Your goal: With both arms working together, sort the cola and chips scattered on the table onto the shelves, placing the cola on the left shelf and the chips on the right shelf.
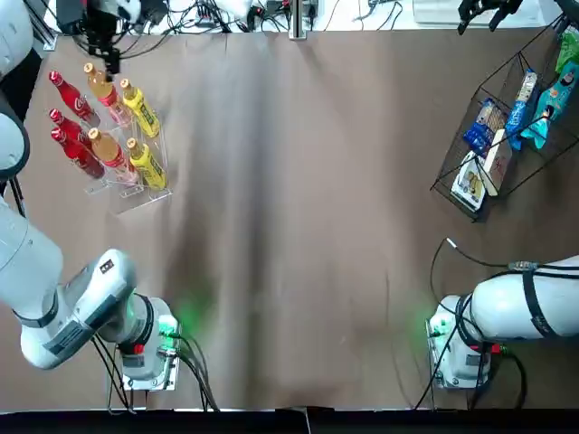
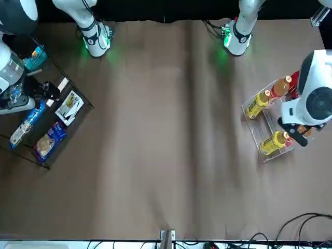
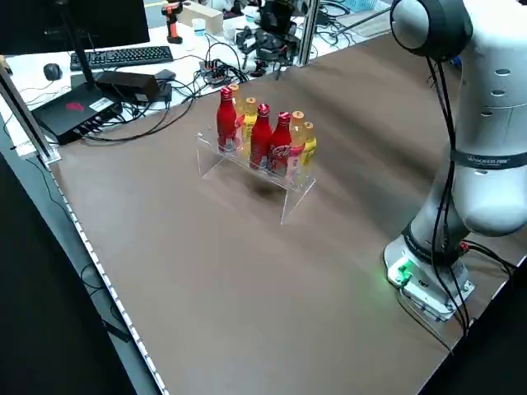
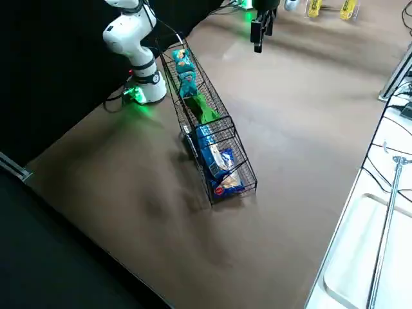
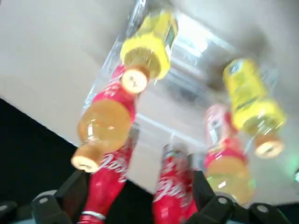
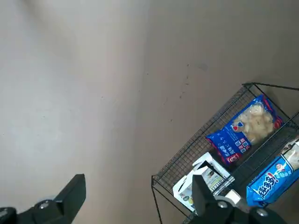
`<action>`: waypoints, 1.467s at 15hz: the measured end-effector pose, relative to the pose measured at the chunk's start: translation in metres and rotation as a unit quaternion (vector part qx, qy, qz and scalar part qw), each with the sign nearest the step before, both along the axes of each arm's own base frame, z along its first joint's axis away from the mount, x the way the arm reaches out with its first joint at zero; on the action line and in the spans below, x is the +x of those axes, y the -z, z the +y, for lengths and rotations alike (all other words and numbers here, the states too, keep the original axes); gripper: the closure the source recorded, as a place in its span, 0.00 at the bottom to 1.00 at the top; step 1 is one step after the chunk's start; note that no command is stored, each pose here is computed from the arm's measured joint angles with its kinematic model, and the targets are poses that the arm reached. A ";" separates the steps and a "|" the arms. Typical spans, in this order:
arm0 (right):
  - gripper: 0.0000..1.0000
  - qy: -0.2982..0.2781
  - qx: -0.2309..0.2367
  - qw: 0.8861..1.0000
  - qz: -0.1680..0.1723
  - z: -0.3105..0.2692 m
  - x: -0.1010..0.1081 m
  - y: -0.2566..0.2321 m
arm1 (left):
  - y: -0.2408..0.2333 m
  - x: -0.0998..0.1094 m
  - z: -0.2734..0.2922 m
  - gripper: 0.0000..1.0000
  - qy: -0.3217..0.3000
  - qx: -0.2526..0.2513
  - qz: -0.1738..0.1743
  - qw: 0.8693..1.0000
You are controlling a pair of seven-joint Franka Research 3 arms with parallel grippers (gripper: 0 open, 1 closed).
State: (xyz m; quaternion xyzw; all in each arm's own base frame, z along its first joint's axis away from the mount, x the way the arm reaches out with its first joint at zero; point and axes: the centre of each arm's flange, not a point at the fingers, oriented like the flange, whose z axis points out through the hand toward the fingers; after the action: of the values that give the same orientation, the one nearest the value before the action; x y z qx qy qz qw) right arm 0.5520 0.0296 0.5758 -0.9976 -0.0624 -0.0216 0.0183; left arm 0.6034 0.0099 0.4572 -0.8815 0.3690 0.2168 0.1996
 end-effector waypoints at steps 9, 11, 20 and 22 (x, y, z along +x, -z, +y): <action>0.00 0.005 0.000 1.000 0.000 -0.005 0.000 0.000 | -0.016 -0.006 -0.184 0.00 -0.181 -0.032 -0.182 0.966; 0.00 0.004 0.000 1.000 0.000 -0.005 0.000 0.000 | -0.018 -0.001 -0.193 0.00 -0.208 -0.044 -0.201 0.956; 0.00 0.009 0.000 1.000 -0.001 -0.010 0.001 0.000 | -0.105 0.004 -0.116 0.00 -0.416 -0.160 -0.180 0.877; 0.00 0.014 0.000 1.000 -0.003 -0.016 0.001 -0.001 | -0.148 -0.020 -0.086 0.00 -0.414 -0.187 -0.177 0.873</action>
State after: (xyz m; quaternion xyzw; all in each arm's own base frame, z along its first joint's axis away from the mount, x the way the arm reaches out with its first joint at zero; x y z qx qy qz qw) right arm 0.5533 0.0139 0.5764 -0.9984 -0.0481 -0.0244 0.0181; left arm 0.5836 -0.0762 0.6054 -0.9981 -0.0376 0.0467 -0.0154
